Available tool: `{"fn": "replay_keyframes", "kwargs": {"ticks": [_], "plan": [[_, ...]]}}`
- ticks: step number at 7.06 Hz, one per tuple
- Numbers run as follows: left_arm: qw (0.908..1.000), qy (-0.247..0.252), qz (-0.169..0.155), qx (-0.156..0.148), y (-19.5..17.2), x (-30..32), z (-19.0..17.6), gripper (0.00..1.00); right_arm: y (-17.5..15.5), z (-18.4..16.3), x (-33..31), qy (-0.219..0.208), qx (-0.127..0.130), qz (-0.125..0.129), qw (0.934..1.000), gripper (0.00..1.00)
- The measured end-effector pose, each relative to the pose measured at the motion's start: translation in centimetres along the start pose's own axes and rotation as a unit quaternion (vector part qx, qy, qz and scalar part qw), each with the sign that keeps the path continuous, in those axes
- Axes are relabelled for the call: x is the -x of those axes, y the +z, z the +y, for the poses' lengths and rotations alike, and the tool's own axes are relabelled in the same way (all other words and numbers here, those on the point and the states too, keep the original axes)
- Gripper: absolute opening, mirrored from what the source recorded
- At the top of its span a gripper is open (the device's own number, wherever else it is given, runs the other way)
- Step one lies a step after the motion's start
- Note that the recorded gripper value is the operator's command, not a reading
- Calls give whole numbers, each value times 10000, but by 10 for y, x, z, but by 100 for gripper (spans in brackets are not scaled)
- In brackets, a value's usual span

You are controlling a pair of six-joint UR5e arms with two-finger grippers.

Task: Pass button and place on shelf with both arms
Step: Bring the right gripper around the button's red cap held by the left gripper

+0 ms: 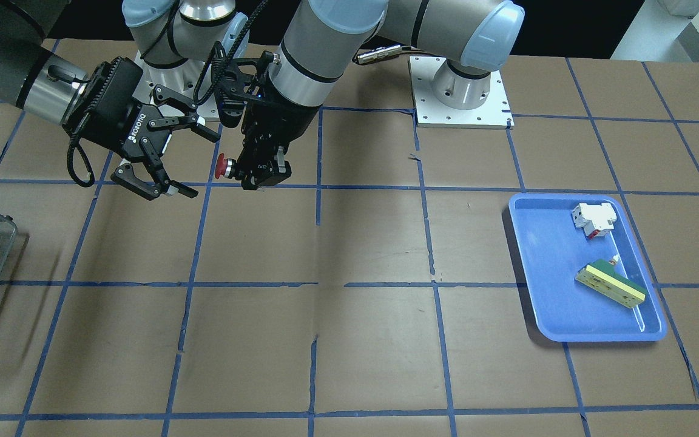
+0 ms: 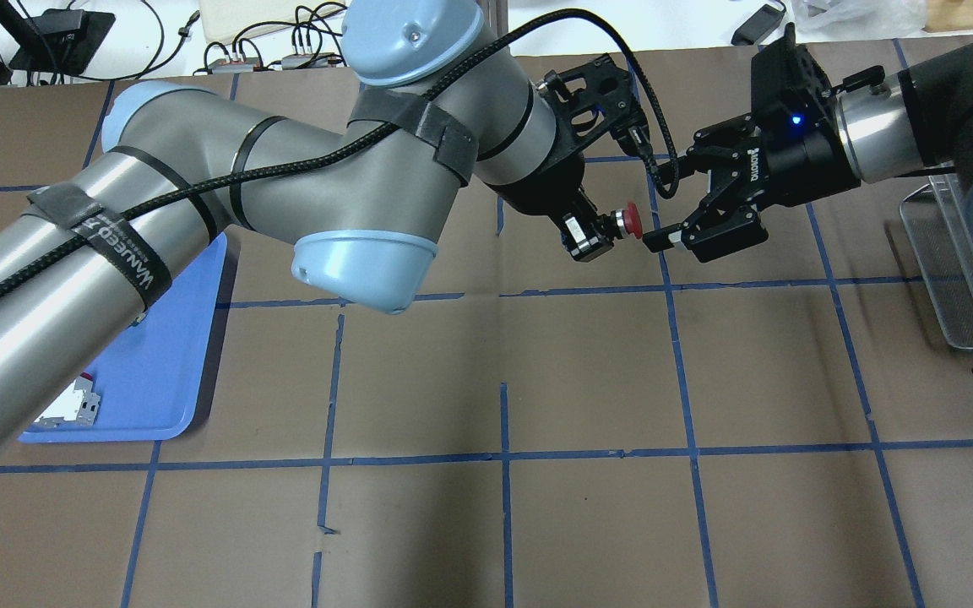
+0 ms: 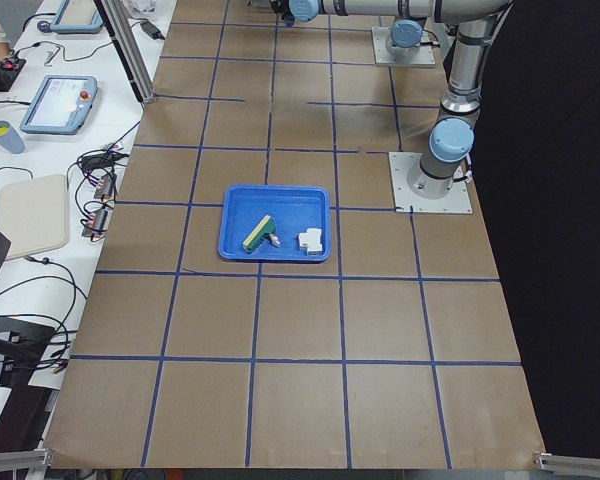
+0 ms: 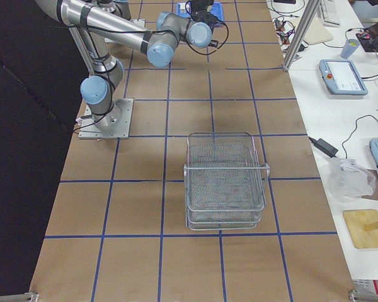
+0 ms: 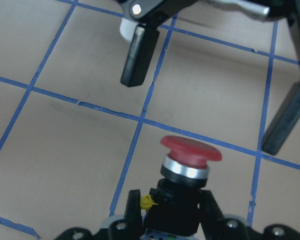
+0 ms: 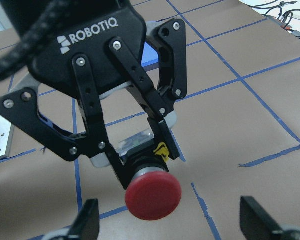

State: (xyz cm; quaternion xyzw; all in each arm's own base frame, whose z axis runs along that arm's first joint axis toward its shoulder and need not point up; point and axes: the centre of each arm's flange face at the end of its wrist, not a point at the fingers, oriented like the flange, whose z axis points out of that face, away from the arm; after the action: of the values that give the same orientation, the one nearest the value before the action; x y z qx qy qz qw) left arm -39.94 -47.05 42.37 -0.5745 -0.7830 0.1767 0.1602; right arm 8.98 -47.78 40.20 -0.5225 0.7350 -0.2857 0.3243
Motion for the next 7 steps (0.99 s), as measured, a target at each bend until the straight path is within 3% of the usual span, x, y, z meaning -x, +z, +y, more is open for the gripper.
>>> {"fn": "replay_keyframes", "kwargs": {"ticks": [3,7], "plan": [[10000,5,-9,-8,-1,0,0,0,8,-3,3,-289,34,-91,9995,100],[10000,5,-22,-16,-3,1,0,0,14,-6,7,-264,41,-193,9995,99]]}}
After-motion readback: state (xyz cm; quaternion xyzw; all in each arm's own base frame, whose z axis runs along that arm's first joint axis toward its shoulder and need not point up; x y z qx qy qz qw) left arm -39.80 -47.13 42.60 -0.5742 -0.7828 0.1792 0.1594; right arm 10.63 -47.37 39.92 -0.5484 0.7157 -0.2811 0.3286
